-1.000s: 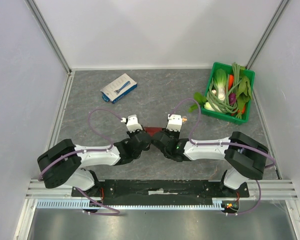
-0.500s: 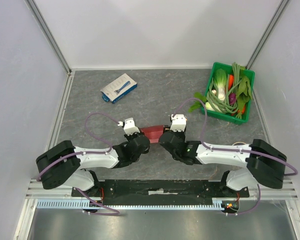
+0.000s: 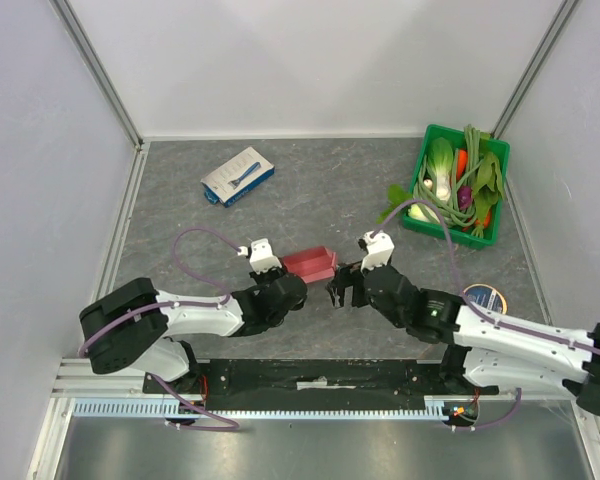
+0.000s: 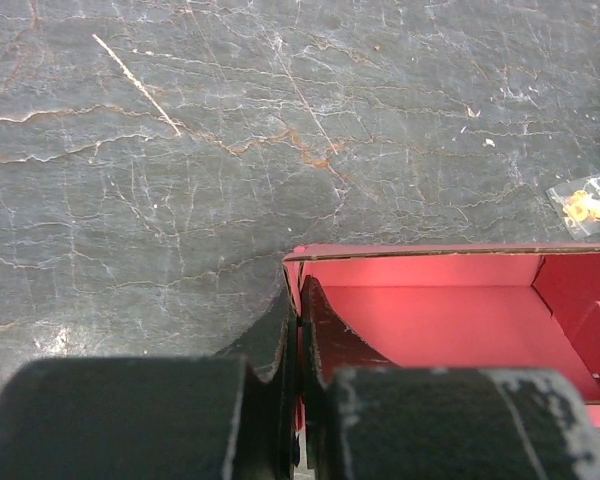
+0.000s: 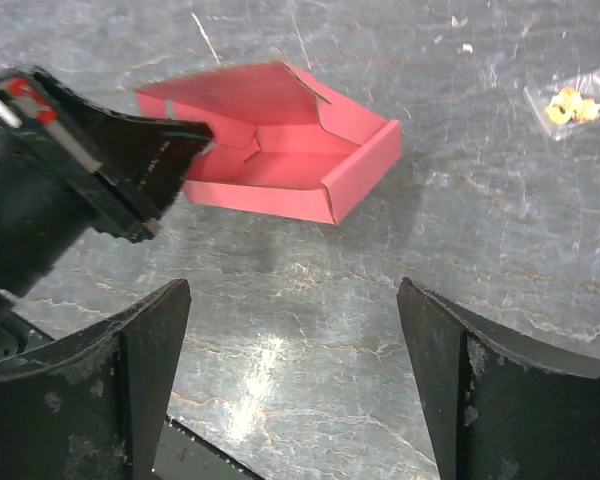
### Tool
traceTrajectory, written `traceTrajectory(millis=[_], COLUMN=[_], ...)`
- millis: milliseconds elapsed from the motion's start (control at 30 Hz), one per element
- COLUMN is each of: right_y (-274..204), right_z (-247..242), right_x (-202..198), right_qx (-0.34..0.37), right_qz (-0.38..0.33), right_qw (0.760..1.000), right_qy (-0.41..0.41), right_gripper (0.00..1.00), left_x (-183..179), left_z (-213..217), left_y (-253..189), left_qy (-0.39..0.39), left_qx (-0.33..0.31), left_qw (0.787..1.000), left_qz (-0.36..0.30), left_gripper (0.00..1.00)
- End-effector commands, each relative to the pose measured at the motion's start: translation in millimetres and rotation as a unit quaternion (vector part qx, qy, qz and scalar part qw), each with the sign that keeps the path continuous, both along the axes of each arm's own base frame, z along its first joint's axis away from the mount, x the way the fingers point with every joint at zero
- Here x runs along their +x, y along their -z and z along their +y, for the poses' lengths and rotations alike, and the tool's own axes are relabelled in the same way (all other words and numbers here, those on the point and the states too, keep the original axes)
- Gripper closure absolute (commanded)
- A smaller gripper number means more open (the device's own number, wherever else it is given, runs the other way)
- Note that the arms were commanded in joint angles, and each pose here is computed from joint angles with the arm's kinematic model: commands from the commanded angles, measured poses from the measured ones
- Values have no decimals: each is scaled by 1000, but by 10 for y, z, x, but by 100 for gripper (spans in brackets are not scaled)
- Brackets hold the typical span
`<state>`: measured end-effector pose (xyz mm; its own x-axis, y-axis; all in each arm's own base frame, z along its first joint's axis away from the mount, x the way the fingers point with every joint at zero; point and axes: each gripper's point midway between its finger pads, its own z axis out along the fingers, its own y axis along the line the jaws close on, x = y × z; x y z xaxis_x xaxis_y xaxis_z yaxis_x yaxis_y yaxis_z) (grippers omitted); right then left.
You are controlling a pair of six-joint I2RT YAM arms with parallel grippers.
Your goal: Fold the paper box
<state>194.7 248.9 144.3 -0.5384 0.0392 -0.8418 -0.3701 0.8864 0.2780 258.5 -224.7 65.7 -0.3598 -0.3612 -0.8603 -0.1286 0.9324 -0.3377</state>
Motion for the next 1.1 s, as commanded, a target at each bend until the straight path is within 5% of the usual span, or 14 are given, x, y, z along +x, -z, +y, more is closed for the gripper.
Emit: traceTrajectory(millis=[0,100,267,400,567,633,700,1067], right_y=[-252,-420,-594,-787,-652,-640,-526,-288], right_z=[25,13,-216,-9,344,527,425,382], right_x=[-52,124,719,891,1052,1027,974,698], right_qx=[-3,-28,67,114,13,-42,-89,-137], right_qz=[-21,-44,62,80,70,32,-9,-80], right_qw=[998,997,990,983,997,994,989,941], right_qy=[-54,-49,106,122,6,-96,-116,-298], right_gripper=[6,4,4,2,6,14,17,35], left_x=[-79,-77,-87,-102,-97,-106,-115,-129], left_z=[259,250,218,210,153,155,153,172], left_y=[243,212,164,137,120,128,104,97], left_qy=[-24,-27,-26,-25,-24,-24,-24,-26], left_qx=[84,96,107,129,143,152,156,159], left_qw=[996,995,994,991,989,988,987,987], left_qz=[23,17,10,5,0,1,-2,-6], left_gripper=[98,98,98,98,98,98,98,98])
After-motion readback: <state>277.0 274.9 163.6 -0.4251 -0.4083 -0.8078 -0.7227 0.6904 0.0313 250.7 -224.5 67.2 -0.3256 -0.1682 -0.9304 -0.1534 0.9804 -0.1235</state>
